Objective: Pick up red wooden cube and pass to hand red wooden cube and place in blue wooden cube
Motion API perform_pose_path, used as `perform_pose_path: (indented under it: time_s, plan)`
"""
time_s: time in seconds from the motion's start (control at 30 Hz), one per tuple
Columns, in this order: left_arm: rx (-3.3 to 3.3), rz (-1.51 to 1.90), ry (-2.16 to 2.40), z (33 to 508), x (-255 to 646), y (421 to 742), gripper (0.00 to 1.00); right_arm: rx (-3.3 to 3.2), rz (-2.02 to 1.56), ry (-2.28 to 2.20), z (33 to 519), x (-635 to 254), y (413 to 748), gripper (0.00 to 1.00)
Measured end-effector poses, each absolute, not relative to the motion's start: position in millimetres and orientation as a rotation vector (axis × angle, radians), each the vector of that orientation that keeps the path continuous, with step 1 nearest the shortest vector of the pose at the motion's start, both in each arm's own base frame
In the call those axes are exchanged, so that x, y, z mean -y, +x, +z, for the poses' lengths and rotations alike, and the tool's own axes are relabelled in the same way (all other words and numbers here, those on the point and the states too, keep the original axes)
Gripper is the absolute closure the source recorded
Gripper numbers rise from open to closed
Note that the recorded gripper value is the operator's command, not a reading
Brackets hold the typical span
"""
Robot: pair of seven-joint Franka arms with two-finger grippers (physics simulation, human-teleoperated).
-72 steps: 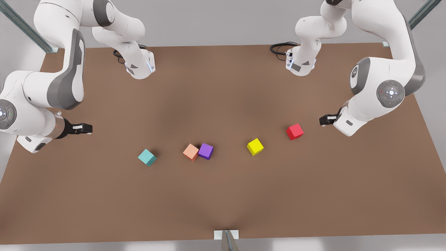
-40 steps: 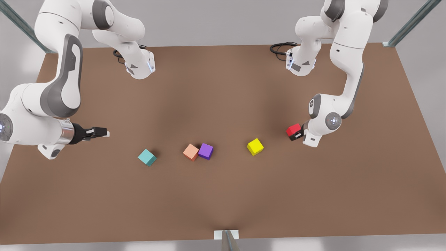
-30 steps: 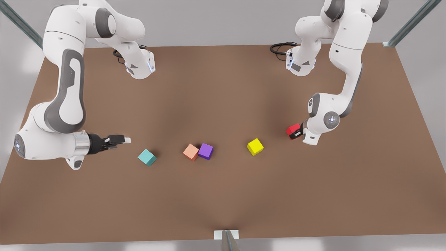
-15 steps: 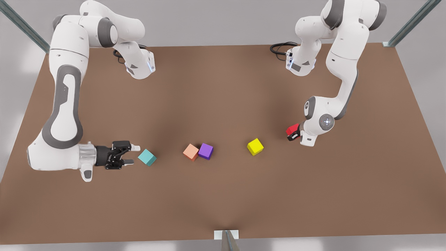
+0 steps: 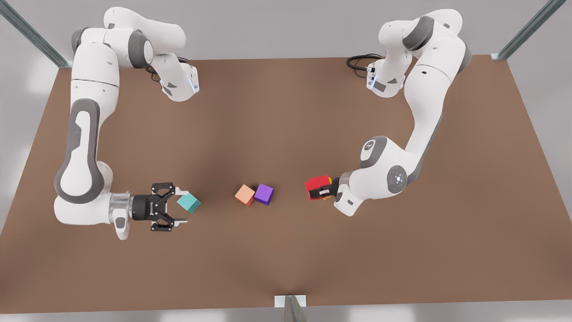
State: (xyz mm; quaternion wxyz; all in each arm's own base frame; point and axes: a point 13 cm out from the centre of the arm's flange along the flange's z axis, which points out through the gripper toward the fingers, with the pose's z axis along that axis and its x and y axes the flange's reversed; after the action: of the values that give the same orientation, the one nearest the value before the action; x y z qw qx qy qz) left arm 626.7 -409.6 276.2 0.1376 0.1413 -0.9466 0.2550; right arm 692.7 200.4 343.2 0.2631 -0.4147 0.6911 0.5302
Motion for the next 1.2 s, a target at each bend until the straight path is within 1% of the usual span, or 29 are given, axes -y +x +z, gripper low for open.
perform_pose_path:
  time_s: [0.17,0.23,0.4,0.53,0.6,0.77,1.0,1.1,1.2]
  plan:
    - [2.416,1.049,0.407,273,444,616,0.42,-1.646,1.476,-1.188,337,-249,686,0.00]
    - [2.283,1.197,0.417,268,461,617,0.49,-1.589,1.466,-1.213,333,-268,684,0.00]
    - [2.131,1.525,0.386,275,481,638,0.48,-1.487,1.426,-1.238,325,-307,684,0.00]
    - [2.148,1.699,0.299,264,486,656,0.48,-1.437,1.392,-1.249,319,-321,685,0.00]
    - [2.177,1.762,0.247,258,486,663,0.47,-1.418,1.376,-1.253,316,-326,686,0.00]
    - [2.249,1.867,0.099,249,498,663,0.47,-1.377,1.357,-1.257,305,-352,683,0.00]
    - [2.294,1.994,-0.008,249,509,667,0.48,-1.340,1.327,-1.260,298,-379,680,0.00]
    - [2.301,2.023,-0.014,246,509,670,0.48,-1.326,1.322,-1.282,295,-395,673,0.00]
    - [2.308,2.039,-0.028,246,511,670,0.47,-1.332,1.333,-1.298,279,-412,662,0.00]
